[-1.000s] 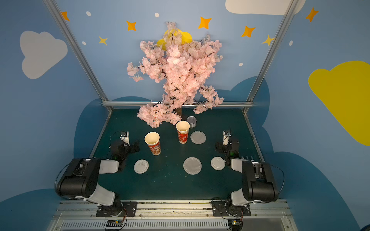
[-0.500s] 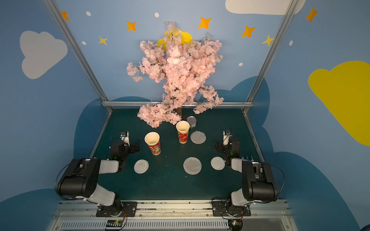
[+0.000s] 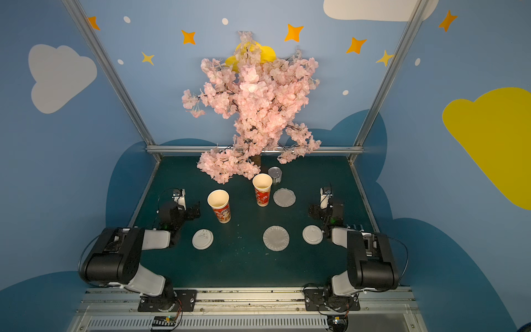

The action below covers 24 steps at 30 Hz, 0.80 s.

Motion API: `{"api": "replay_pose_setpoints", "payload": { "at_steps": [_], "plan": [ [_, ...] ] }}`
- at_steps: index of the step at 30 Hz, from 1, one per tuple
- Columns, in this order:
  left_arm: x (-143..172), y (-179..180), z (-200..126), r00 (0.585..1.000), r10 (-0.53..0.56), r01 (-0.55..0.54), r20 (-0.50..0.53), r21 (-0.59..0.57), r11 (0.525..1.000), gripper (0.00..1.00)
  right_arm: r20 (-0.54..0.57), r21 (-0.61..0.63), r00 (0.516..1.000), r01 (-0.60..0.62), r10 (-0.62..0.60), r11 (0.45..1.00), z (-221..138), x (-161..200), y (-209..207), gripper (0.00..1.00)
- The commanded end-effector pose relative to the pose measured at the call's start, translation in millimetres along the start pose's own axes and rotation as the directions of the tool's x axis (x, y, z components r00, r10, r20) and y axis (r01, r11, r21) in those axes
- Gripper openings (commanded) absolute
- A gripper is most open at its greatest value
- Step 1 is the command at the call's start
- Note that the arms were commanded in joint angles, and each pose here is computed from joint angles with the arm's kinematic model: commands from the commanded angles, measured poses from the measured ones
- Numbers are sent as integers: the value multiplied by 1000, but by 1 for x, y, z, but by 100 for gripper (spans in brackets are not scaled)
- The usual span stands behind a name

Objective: Put the leak-proof paper on the milk tea cups
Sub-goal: Pick up the leak-proof paper from the center of the board.

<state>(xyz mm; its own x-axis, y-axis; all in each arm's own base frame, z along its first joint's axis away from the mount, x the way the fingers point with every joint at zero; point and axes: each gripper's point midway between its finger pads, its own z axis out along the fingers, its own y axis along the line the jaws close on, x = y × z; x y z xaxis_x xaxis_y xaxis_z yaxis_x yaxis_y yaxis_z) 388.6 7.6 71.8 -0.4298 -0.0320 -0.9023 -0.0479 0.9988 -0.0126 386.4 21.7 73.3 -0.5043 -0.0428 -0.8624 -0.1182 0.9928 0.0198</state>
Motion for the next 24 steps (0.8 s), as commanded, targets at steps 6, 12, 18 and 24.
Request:
{"api": "replay_pose_setpoints", "payload": {
  "at_steps": [6,12,18,24],
  "plan": [
    [-67,31,-33,980,-196,190,-14,-187,964,100,10,130,998,-68,67,989,-30,-47,-19,91],
    [-112,16,-93,894,-442,434,-79,-104,895,100,134,285,885,-466,446,838,-84,-75,-50,91],
    [-131,-23,-135,868,-481,493,-119,110,863,99,130,53,841,-535,525,843,-99,-106,-14,91],
    [-116,-56,-160,880,-439,466,-181,152,872,98,-22,-128,848,-527,529,840,-106,-102,35,91]
  ]
}}
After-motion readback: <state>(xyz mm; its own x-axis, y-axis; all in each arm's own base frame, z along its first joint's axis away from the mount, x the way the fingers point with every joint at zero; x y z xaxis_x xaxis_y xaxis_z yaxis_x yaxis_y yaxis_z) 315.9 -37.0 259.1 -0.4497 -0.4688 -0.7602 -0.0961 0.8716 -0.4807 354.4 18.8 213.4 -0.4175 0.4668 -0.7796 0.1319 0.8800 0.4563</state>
